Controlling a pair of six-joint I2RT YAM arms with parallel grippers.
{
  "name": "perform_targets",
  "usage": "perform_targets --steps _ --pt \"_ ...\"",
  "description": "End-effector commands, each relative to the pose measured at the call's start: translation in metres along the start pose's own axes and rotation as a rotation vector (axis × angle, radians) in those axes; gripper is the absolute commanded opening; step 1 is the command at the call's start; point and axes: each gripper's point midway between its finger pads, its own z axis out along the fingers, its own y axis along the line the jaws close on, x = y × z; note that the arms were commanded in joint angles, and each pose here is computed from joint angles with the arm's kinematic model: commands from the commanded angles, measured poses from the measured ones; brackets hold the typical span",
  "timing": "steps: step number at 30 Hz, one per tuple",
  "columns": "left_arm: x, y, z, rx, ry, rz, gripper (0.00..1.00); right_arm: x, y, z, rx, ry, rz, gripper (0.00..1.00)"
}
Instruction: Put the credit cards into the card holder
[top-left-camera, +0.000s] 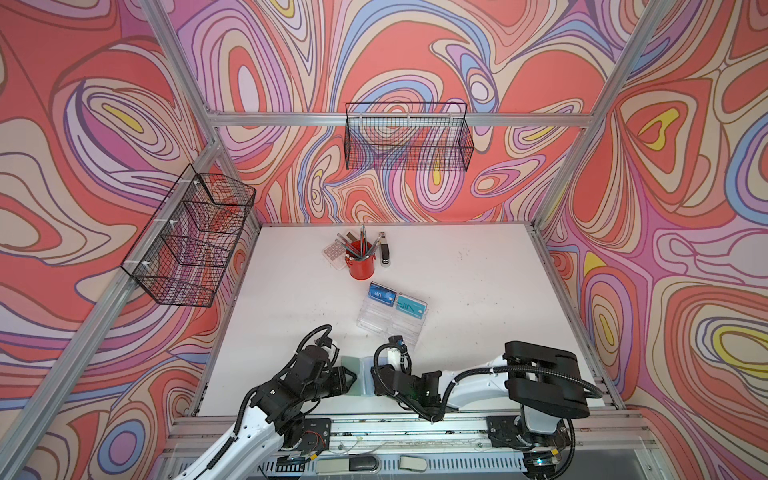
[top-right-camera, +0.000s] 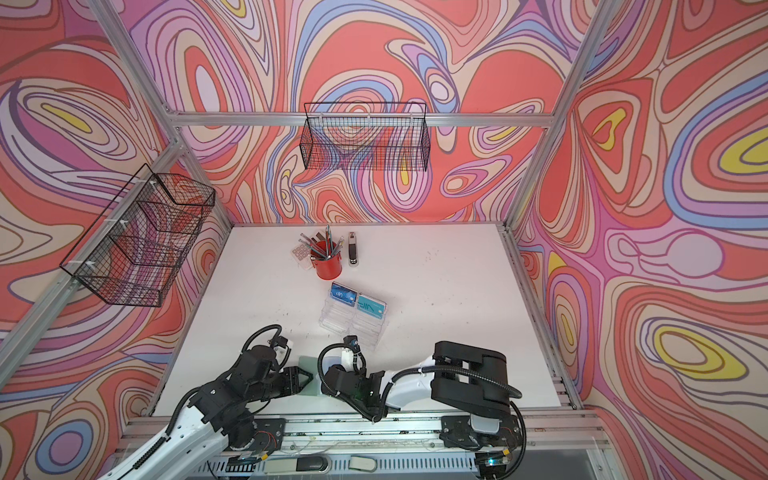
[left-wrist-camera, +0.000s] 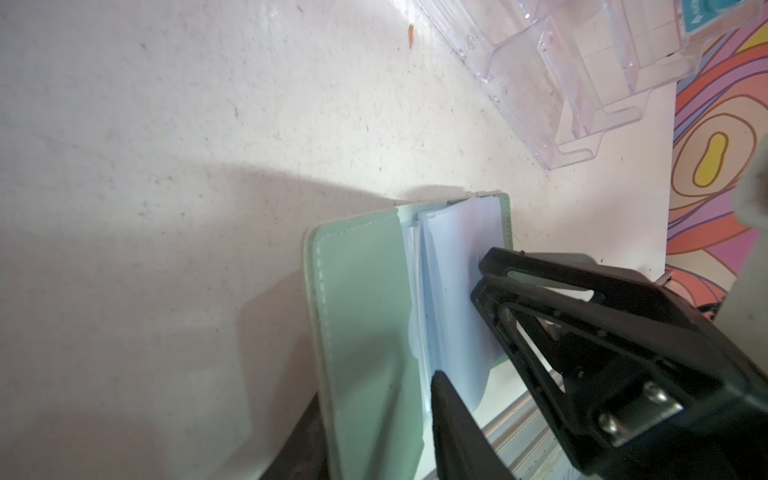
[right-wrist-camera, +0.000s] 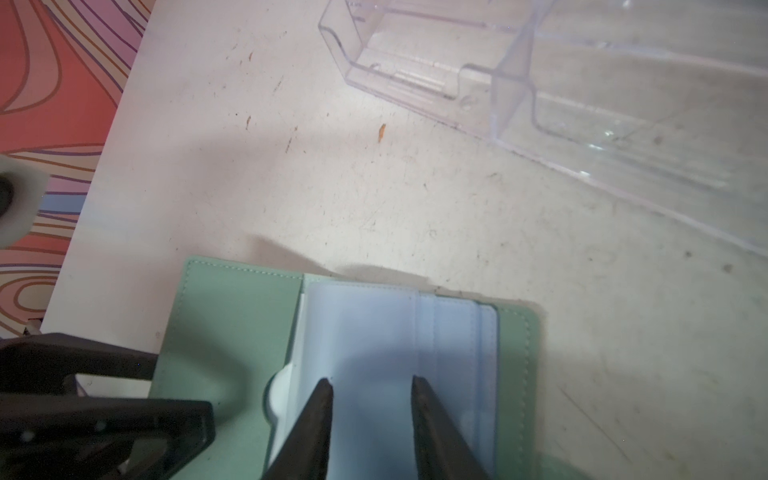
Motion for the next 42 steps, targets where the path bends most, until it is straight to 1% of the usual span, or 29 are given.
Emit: perform_targets --steps 1,11,16,21,31,33,37,39,41,42 --pt "0.000 0.000 -0.001 -0.003 0.001 -0.005 0.39 0.015 -0.005 0.007 0.012 0.046 -0.010 0.34" --pt "-0.002 0.004 -0.002 -0.024 -0.009 -0.007 0.41 0.022 0.014 0.013 -0.075 0.078 0.013 0.34" --pt "-0.002 0.002 -0.002 -0.017 -0.005 -0.006 0.45 0.023 0.021 0.015 -0.113 0.081 0.031 0.33" --pt "-0.005 0.010 -0.006 -0.062 -0.036 -0.014 0.46 0.022 0.028 0.013 -0.148 0.083 0.039 0.32" --pt "-0.008 0.012 -0.012 -0.071 -0.064 -0.013 0.49 0.022 0.046 0.012 -0.235 0.092 0.059 0.30" --pt "-0.008 0.012 -0.012 -0.073 -0.066 -0.013 0.52 0.025 0.048 0.013 -0.241 0.103 0.060 0.30" --pt "-0.008 0.014 -0.010 -0.083 -0.063 -0.018 0.64 0.027 0.053 0.015 -0.263 0.112 0.064 0.29" --pt "-0.008 0.013 -0.008 -0.080 -0.056 -0.019 0.67 0.030 0.054 0.016 -0.269 0.121 0.069 0.28" --pt "-0.006 0.014 -0.005 -0.083 -0.045 -0.023 0.67 0.033 0.055 0.019 -0.278 0.130 0.073 0.24" --pt "-0.006 0.014 -0.004 -0.081 -0.041 -0.023 0.65 0.034 0.055 0.019 -0.284 0.132 0.075 0.23"
